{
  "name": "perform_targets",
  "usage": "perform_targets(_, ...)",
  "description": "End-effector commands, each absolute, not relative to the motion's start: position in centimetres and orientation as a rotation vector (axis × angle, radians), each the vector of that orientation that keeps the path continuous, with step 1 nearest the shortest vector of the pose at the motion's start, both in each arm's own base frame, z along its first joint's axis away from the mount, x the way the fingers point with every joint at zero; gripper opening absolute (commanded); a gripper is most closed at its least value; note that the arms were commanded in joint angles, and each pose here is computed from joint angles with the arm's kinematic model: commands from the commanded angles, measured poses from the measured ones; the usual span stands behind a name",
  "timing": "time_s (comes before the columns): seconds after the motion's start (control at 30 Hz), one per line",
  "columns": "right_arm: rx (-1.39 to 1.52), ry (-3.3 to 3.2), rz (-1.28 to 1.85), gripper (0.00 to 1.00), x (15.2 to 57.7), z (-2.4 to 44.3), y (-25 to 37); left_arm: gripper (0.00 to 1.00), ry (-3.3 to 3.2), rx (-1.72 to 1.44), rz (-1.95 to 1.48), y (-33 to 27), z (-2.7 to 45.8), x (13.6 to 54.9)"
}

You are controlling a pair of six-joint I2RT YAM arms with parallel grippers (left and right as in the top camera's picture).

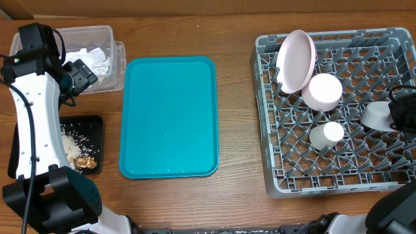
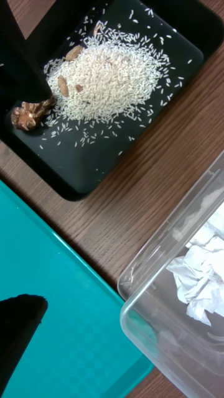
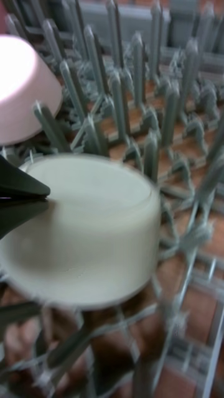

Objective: Sort waste into correct bins and load items into the dishwasher

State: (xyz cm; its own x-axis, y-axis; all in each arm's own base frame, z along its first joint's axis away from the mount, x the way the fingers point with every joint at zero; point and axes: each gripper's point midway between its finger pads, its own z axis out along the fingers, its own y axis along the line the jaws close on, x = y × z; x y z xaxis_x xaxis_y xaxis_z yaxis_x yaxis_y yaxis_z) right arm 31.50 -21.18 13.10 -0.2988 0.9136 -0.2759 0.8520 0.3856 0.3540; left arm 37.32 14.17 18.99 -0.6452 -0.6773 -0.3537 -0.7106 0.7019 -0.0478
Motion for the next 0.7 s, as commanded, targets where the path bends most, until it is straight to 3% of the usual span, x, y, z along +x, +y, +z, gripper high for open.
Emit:
perform_targets(0.0,1.723,2.094,-0.019,0.04,29.0,13.7,-23.3,1.00,2.534,-1.090,0.145,14.4,19.9,37.5)
perform_targets(0.3,1.771,2.091,0.001,0.04,28.3,14.8,-22.6,1.00,2.534,-1.090,0.145,14.4,19.9,37.5)
perform_targets(0.5,1.413,2.080,0.225,0.04,32.2,20.7,-21.0,1.00,2.534,-1.090,0.145,14.4,19.9,37.5)
perform_targets(0.67,1.373,2.050,0.232,0.04,33.7,20.7,-21.8,1.00,2.533,-1.090,0.145,14.4,19.9,37.5)
